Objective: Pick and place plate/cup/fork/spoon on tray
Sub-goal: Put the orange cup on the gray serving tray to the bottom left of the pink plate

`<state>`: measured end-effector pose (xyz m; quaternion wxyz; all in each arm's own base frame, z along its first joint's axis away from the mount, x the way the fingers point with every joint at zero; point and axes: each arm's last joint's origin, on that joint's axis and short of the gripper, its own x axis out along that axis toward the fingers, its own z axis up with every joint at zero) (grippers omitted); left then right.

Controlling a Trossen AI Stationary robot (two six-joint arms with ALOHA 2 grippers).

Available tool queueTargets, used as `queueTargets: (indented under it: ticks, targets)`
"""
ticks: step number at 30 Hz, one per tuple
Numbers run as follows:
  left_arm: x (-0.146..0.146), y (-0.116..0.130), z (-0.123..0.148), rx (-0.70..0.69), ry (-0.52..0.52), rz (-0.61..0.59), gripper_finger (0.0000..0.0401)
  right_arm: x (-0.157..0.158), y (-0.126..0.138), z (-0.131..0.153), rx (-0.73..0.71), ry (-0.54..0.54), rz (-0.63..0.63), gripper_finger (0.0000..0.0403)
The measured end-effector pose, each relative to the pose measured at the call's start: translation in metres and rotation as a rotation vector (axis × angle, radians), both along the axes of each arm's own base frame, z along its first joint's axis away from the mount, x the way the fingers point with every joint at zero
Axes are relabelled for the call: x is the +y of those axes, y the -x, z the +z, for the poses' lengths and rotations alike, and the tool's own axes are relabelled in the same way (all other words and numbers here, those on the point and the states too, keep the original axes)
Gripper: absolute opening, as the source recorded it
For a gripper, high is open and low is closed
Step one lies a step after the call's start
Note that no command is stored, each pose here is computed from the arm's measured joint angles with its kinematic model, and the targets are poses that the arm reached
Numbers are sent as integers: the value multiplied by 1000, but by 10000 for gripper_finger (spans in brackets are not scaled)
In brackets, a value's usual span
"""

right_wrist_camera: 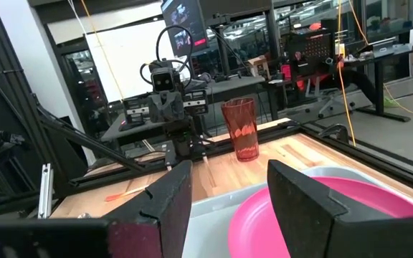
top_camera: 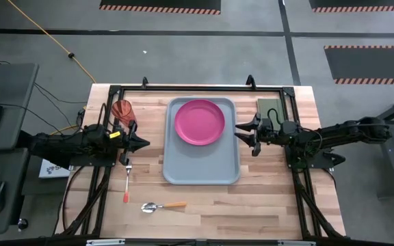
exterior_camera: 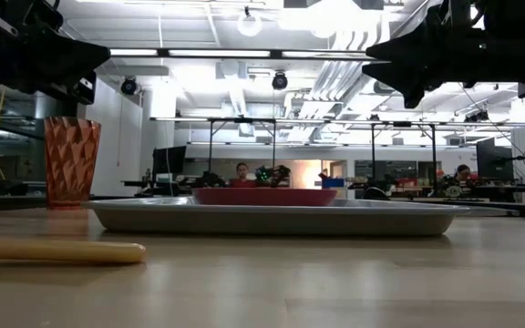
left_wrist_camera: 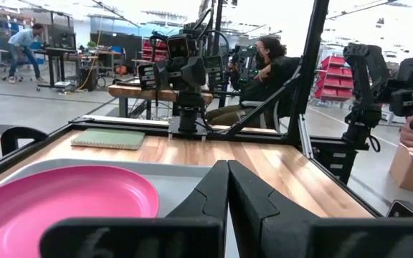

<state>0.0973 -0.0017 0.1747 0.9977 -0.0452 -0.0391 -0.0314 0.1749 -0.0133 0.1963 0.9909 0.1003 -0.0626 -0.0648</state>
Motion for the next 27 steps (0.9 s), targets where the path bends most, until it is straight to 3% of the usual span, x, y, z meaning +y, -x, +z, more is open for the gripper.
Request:
queueTargets:
  ticks: [6,10,15,18,22,27]
  targets:
    - [0,0,0,-3,4,9,0,0,0,0,0,0,0,172]
    - [7,2,12,-113,83,229,8,0,0,0,0,0,-1,172]
    - [13,6,48,-110,12,456,62,0,0,0,1,0,-1,172]
    - [18,6,72,20,-2,599,109,0,0,0,1,0,-1,172]
    - [25,-1,100,292,1,799,167,0,0,-1,8,0,-1,172]
    - [36,-17,122,633,79,955,212,0,0,-4,41,-2,-1,172]
